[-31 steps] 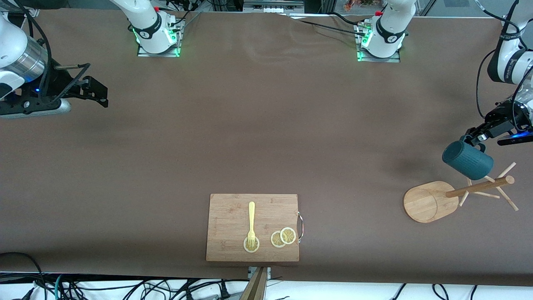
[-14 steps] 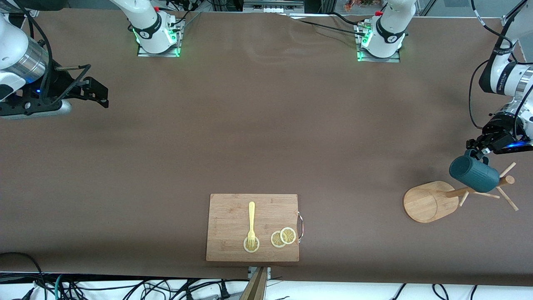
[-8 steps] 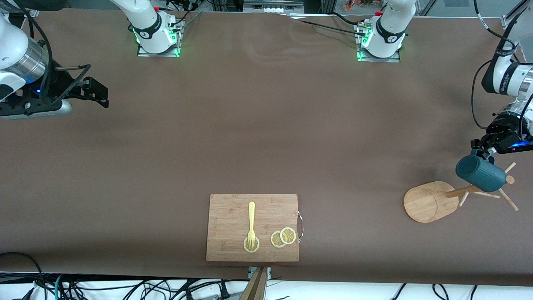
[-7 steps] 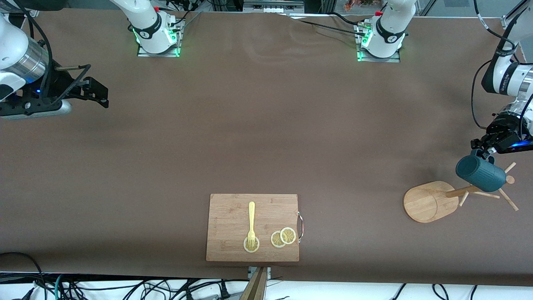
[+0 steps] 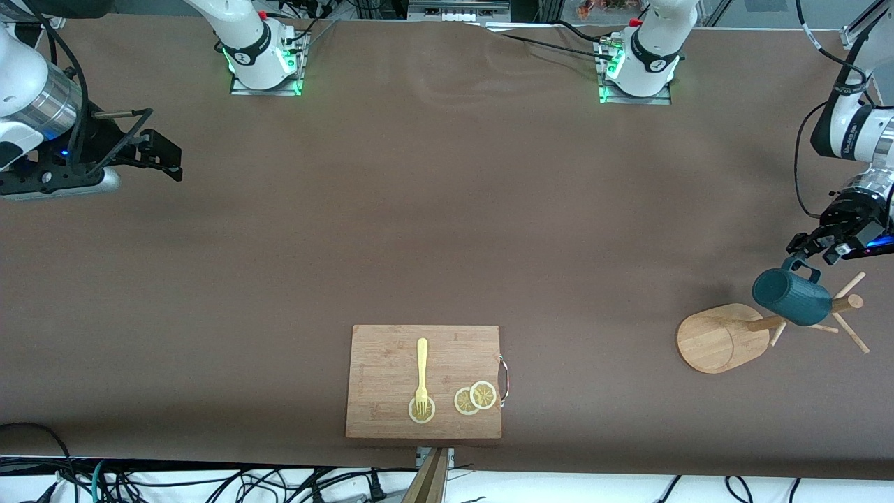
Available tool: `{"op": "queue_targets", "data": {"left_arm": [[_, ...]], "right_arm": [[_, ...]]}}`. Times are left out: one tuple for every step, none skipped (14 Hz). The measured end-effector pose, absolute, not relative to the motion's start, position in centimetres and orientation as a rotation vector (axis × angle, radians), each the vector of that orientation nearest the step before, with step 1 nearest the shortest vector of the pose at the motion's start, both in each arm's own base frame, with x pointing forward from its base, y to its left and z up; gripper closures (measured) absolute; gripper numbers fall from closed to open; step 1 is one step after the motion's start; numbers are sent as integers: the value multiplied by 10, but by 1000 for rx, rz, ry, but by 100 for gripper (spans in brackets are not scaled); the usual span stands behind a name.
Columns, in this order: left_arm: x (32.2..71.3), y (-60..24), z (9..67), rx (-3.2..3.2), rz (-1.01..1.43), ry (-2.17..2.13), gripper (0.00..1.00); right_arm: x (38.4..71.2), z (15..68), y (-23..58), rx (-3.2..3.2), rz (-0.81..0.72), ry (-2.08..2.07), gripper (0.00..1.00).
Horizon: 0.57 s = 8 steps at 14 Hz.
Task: Pass cup and hang on rack
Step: 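Open the left gripper and pull it away from the mug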
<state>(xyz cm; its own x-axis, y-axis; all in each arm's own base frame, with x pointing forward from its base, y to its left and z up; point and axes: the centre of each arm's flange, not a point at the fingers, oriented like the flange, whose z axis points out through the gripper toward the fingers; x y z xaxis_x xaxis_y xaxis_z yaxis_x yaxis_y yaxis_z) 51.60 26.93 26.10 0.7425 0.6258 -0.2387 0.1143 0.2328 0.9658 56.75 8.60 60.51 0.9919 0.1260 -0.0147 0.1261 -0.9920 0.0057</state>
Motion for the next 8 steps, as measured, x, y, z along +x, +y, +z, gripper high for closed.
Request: {"op": "queue_targets", "data": {"left_arm": [[517, 273, 267, 1325, 399, 677, 13], [517, 277, 273, 1353, 395, 659, 2], [515, 281, 280, 1386, 389, 643, 0], [510, 284, 287, 1420, 381, 629, 0], [505, 288, 293, 1458, 370, 615, 0], [500, 291, 298, 1494, 357, 603, 0], [494, 294, 302, 1527, 341, 590, 0], [489, 296, 305, 1551, 322, 575, 0]], "right_arm": [[567, 605, 86, 3129, -22, 198, 0], [567, 605, 86, 3129, -23, 198, 0], [567, 605, 86, 3129, -23, 198, 0], [567, 605, 86, 3129, -23, 198, 0], [568, 605, 86, 3129, -23, 198, 0], [567, 605, 86, 3129, -23, 198, 0], [567, 605, 86, 3129, -23, 198, 0], [568, 605, 86, 3129, -23, 198, 0]]}}
